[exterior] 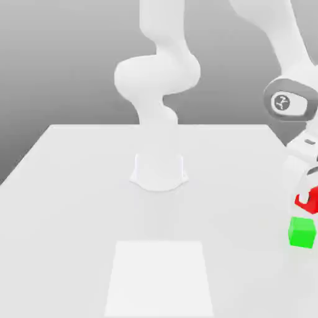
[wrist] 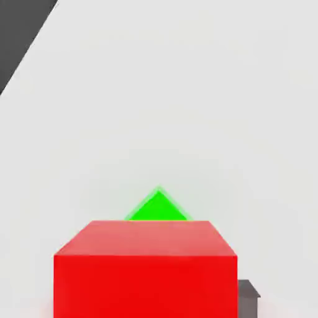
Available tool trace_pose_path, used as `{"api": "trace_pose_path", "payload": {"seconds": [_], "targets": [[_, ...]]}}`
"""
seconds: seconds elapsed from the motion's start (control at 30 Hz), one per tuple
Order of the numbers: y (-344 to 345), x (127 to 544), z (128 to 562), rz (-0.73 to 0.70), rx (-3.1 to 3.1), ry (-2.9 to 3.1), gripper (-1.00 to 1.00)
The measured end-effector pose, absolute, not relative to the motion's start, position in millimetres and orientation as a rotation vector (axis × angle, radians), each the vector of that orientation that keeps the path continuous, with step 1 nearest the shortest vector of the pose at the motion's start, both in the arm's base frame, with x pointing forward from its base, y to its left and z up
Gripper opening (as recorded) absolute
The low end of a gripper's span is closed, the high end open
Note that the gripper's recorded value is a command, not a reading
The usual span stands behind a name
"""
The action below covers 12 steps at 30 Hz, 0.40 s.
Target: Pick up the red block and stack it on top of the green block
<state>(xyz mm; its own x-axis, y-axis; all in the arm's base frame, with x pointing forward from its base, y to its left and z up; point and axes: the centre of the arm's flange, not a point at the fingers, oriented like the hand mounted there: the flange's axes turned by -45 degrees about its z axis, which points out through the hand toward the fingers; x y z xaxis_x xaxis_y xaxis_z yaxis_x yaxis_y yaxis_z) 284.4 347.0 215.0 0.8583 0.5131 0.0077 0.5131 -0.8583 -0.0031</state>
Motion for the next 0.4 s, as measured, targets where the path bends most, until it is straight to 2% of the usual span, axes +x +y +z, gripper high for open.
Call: {"api": "trace_pose_path", "payload": {"seconds": [0.1, 0.13, 0.4], "targets": [[346, 283, 191, -0.006, -3.025, -0.838, -1.00], [346, 282, 184, -0.004, -3.025, -0.840, 1.00], [346, 282, 189, -0.005, -3.025, -0.839, 1.00]]}}
